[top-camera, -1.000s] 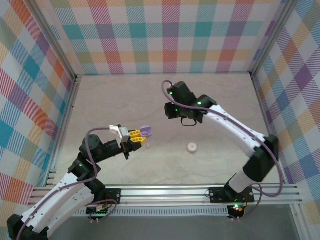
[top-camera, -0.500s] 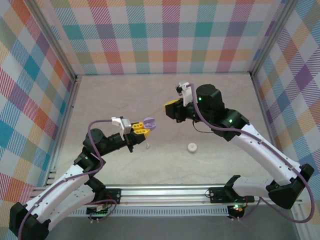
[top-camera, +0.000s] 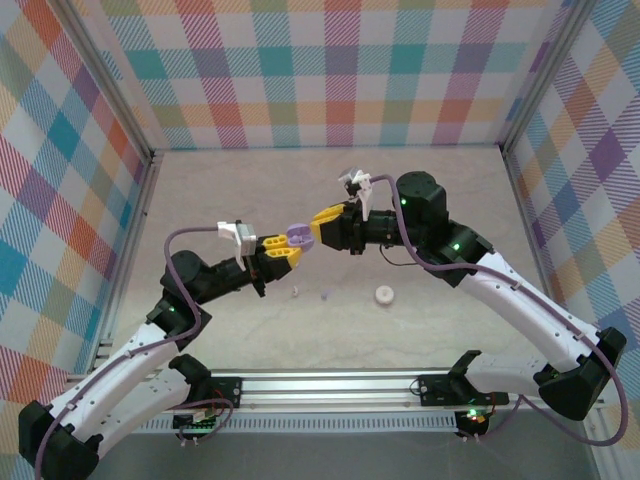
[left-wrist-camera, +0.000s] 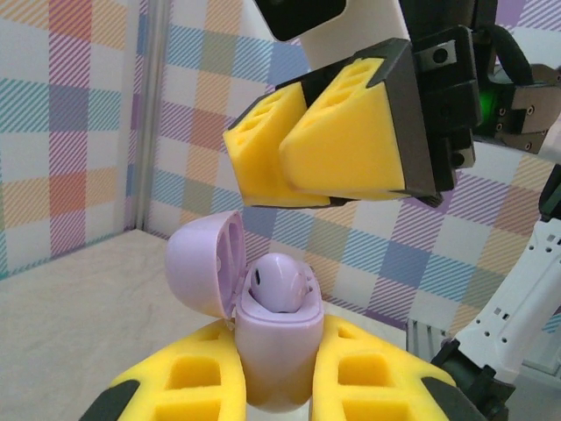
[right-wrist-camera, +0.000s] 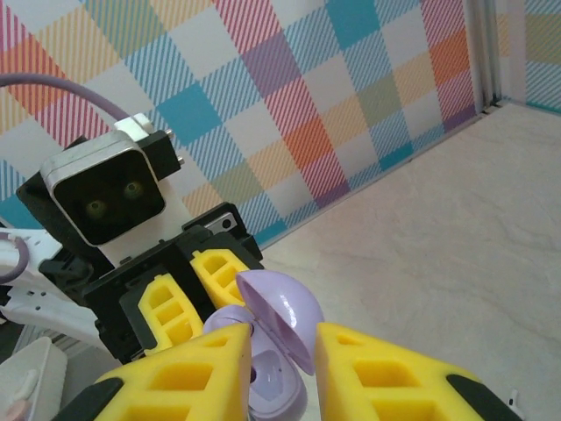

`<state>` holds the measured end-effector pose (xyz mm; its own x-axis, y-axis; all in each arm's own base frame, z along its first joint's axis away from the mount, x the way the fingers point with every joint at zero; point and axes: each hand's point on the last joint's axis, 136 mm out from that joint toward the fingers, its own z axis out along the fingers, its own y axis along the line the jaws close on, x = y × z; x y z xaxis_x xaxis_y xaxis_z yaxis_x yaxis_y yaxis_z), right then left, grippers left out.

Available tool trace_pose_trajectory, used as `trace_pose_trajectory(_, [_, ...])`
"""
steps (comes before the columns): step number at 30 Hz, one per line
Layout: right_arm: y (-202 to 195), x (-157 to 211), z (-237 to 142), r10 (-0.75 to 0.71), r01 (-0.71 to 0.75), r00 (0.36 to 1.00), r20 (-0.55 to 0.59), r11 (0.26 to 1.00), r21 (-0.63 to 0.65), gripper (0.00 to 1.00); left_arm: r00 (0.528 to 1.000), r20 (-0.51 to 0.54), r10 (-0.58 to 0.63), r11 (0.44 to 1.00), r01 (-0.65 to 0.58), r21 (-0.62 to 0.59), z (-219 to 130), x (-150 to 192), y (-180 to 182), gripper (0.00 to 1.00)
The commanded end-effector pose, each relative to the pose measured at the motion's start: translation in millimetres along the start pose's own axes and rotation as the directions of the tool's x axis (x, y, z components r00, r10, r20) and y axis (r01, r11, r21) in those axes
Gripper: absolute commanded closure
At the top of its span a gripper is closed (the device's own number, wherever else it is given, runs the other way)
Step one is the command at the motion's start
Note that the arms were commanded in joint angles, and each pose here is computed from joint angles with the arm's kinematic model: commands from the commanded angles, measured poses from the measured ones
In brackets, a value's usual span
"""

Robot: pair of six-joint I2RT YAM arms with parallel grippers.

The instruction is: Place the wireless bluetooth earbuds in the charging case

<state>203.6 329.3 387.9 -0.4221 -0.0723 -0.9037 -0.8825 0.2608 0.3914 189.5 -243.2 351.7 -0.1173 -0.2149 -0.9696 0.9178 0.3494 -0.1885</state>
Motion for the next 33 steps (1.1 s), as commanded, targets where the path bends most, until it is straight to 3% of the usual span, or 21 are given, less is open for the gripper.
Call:
trace_pose_trajectory(1, [-9.6,5.3,4.5,-0.029,0.029,1.0,-0.001,0.999,0.036,0.75,0.999,-0.034,-0.004,1.0,0.005,0.015,4.1,-4.5,-4.6,1.0])
trace_pose_trajectory(6, [-85.2,45.1,3.8,0.167,-0.113,0.979,-0.117,0.921,0.372,0.78,0.98,-0.199,-0.015,0.99,-0.014,-0.141,-0.5,34.6,25.7,1.0])
trace_pose_trajectory(8, [-113.1,67.6,2.1,0.29,-0.194,0.944,-0.156,0.873,0.448,0.73,0.972,-0.235,-0.018,0.986,-0.022,-0.167,-2.9,44.0,31.0,1.0])
trace_pose_trajectory(13, [-166.9,137.3,-6.0,0.58,-0.353,0.782,-0.228,0.713,0.605,0.68,0.955,-0.295,-0.038,0.978,-0.025,-0.207,-6.9,60.8,39.6,1.0])
trace_pose_trajectory(18, [-172.8,200.3,-31.6,0.701,-0.3,0.633,-0.329,0.614,0.73,0.67,0.936,-0.35,-0.04,0.976,-0.039,-0.216,-13.4,74.4,40.8,1.0])
trace_pose_trajectory(20, [-174.8,223.4,-56.7,0.755,-0.237,0.563,-0.335,0.536,0.81,0.66,0.935,-0.353,-0.039,0.976,-0.04,-0.213,-15.3,78.0,40.2,1.0])
trace_pose_trajectory(25, [-167.1,260.0,-96.4,0.865,-0.192,0.435,-0.25,0.36,0.913,0.68,0.934,-0.355,-0.039,0.978,-0.038,-0.207,-15.7,84.5,40.7,1.0])
trace_pose_trajectory(30, [-148.8,295.2,-103.7,0.937,-0.381,0.35,-0.014,0.156,0.911,0.79,0.926,-0.376,-0.034,0.983,-0.037,-0.181,-11.9,91.3,40.0,1.0])
trace_pose_trajectory(33, [-150.0,313.1,-99.0,0.947,-0.473,0.305,0.1,0.06,0.879,0.81,0.921,-0.388,-0.025,0.988,-0.036,-0.15,-7.8,95.3,38.0,1.0])
